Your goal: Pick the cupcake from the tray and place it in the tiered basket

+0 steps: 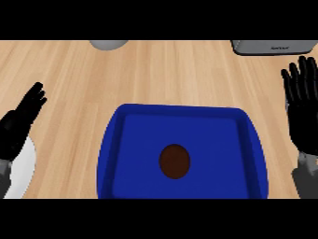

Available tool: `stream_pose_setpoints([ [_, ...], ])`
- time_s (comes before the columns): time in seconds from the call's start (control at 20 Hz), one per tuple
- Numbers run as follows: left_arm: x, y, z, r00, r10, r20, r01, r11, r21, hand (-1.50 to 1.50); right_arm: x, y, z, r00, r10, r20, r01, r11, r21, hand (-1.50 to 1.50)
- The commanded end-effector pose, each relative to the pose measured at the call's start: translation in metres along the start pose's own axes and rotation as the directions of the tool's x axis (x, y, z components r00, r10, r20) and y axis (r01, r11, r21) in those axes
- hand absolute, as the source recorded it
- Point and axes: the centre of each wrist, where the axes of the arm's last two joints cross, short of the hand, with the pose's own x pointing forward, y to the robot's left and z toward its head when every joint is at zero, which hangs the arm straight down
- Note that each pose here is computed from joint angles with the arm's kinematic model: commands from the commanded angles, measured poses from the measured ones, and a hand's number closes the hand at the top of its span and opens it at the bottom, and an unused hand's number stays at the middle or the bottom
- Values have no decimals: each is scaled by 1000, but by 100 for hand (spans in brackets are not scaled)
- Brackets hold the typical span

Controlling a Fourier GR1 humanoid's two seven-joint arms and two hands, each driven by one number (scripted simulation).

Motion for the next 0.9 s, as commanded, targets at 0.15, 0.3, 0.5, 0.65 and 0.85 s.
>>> stream_pose_setpoints([
  [0.15, 9, -6, -11, 989, -132, 67, 125, 987, 101, 0, -19, 57, 23, 978, -88, -191, 142, 947, 287, 150],
  [0.3, -1, 0, -2, 996, -92, 10, 90, 989, 118, 0, -8, 35, 12, 931, -359, 62, 362, 895, -261, 150],
  [0.5, -5, -16, -4, 992, -127, 28, 122, 985, 120, 0, -65, 27, 75, 863, 288, -415, -307, 952, 23, -150],
  [0.65, 18, -31, -8, 994, -102, 41, 97, 988, 116, 0, -28, 51, 82, 879, 284, -382, -296, 955, 28, -150],
  [0.85, 3, -21, -8, 989, -141, 40, 135, 982, 132, 0, 11, 22, 60, 806, 483, -343, -420, 874, 244, -150],
])
